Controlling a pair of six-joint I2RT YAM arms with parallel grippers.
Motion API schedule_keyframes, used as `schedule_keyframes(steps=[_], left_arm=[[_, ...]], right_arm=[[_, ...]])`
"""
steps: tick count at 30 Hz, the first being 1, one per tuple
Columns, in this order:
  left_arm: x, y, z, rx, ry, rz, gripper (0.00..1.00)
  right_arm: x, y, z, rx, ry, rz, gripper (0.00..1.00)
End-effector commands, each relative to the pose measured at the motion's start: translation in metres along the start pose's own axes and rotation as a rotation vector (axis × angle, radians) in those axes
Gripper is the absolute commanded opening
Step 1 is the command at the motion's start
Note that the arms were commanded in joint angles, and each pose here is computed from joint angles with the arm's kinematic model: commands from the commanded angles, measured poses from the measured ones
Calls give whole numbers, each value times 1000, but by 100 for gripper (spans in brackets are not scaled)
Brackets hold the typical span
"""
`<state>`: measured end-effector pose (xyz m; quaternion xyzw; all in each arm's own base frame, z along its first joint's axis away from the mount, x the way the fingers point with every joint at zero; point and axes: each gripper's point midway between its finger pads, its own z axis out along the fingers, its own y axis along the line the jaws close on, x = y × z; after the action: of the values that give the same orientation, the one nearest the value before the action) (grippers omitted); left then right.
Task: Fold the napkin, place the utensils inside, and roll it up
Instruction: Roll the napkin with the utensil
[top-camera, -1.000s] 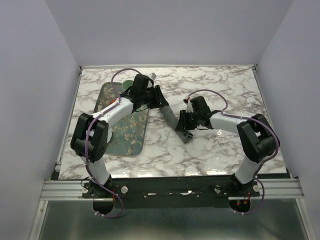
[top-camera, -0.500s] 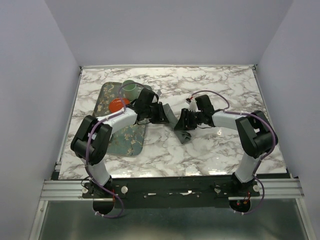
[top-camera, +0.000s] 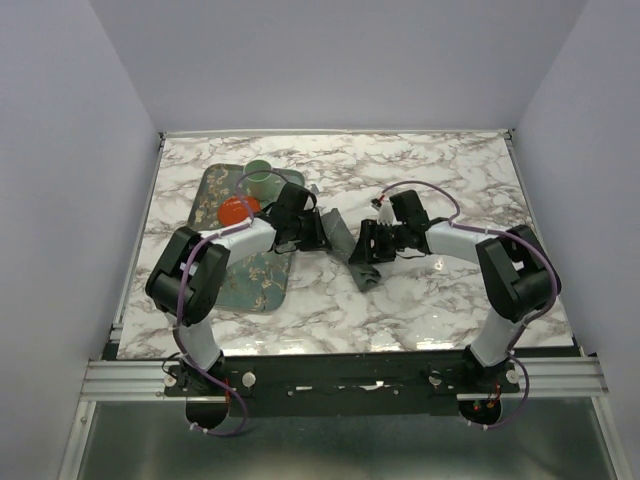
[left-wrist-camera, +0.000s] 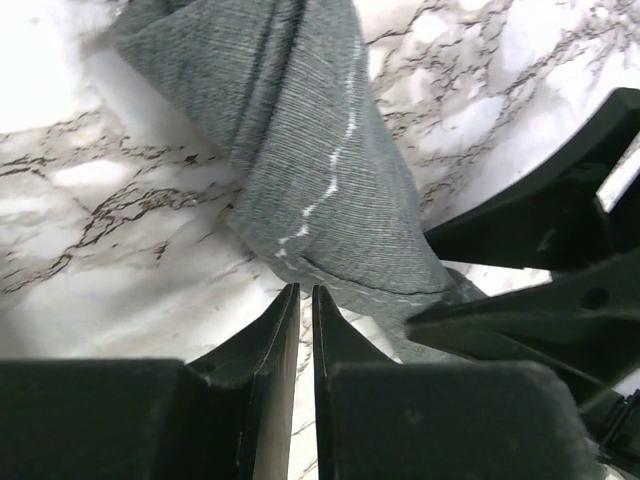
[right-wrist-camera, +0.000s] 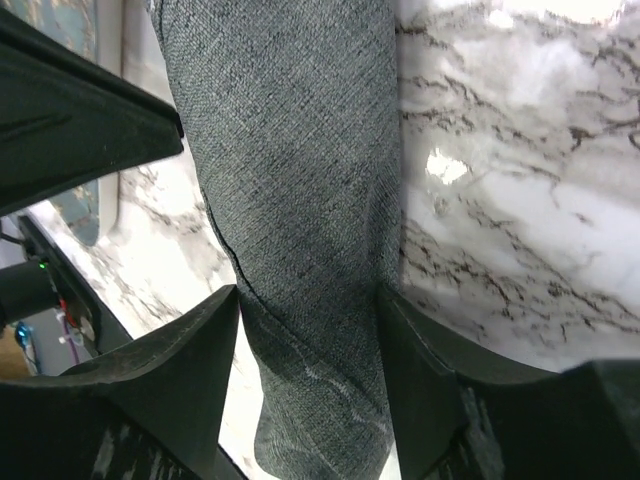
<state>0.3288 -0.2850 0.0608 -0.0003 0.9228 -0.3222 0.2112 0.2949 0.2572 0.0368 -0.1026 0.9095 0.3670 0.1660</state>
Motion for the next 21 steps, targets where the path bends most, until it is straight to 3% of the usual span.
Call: schedule_keyframes(steps=[1, 9, 17, 21], left_arm=[[-2, 16, 7, -54, -30, 8, 18], [-1, 26, 24, -85, -22, -3, 16], [7, 30, 35, -97, 2, -13, 16], [10, 32, 35, -104, 2, -16, 15]], right_arm=[[4, 0, -12, 88, 23, -34, 66], [-13, 17, -13, 211, -11, -137, 70], [-33, 12, -6, 542, -109, -298, 73], [-38, 12, 0, 619, -115, -343, 74]])
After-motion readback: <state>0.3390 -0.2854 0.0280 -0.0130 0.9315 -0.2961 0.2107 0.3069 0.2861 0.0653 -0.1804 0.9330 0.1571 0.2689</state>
